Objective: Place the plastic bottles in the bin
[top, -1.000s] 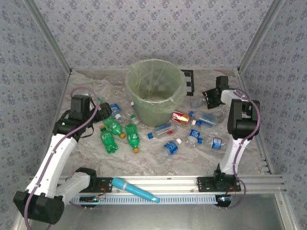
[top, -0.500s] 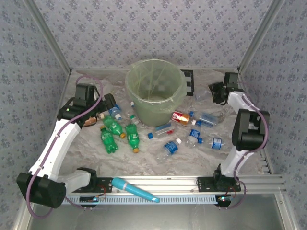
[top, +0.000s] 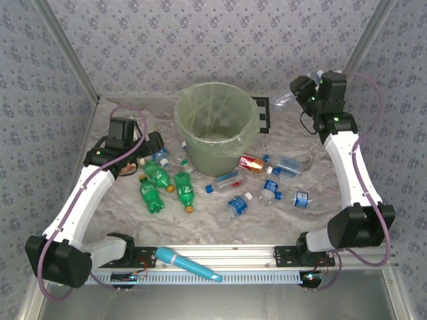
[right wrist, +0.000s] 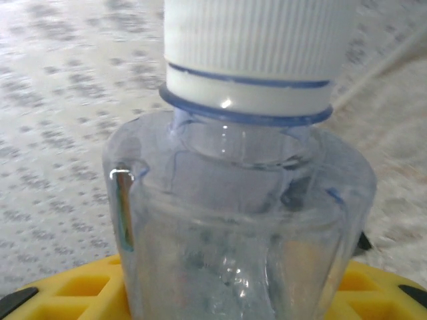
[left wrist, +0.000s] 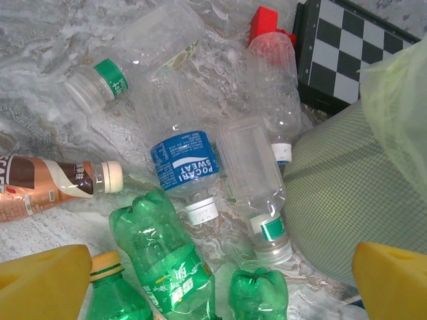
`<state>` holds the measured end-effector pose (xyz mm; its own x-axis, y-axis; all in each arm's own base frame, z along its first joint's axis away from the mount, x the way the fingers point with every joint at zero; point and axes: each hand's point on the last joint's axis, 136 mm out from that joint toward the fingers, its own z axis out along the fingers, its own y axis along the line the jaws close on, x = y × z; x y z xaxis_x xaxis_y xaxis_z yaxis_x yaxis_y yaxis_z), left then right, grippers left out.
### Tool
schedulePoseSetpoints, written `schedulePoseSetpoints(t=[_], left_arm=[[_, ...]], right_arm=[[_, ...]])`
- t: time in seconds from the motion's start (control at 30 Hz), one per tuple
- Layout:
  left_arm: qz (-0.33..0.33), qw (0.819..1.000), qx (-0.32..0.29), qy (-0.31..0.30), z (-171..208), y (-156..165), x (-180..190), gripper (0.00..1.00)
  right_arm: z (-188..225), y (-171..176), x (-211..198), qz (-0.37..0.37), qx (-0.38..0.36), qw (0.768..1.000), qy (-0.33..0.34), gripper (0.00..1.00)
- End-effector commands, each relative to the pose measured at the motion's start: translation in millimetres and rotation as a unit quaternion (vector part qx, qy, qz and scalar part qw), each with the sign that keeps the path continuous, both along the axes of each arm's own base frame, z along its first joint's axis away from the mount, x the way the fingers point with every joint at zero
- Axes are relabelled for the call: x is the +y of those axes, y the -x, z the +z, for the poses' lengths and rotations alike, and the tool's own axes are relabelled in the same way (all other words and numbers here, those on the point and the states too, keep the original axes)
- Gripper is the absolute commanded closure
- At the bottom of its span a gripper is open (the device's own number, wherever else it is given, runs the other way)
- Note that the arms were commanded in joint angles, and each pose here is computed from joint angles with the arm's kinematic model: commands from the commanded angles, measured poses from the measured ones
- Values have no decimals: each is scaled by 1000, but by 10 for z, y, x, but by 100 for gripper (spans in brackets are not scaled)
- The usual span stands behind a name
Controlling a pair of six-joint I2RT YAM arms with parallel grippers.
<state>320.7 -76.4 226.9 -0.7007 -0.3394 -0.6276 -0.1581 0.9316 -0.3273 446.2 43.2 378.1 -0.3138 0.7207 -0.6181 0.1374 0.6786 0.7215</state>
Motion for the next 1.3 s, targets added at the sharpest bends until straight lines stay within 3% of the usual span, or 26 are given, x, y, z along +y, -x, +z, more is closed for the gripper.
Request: schedulePoseSetpoints(t=[0.0,0.17,0.33,0.57,0.8,0.9,1.03,1.27], left_arm=[[-7,1000,-17,6,65,50,-14,0],[-1,1000,-21,-1,38,114,36,0],[6,1000,-20,1,31,167,65,0],[16,999,-32,-14,107,255,157,0],[28,999,-21,-36,52,367,263,0],[28,999,-15,-37,32,430,278,0],[24,999,-6,-36,-48,495,277,0],[28,998,43,-33,-313,538,262,0]], right_arm=[[434,100,283,31,-53,994,87,48],[702,154,1017,106,-107,973,178,47],[594,152,1677,184,-114,949,229,47],[372,285,2508,279,-131,896,320,46],[145,373,2919,324,-125,872,345,46],[131,386,2973,330,-126,869,348,37],[166,384,2966,323,-127,871,349,2],[295,446,2853,306,-133,873,357,0]])
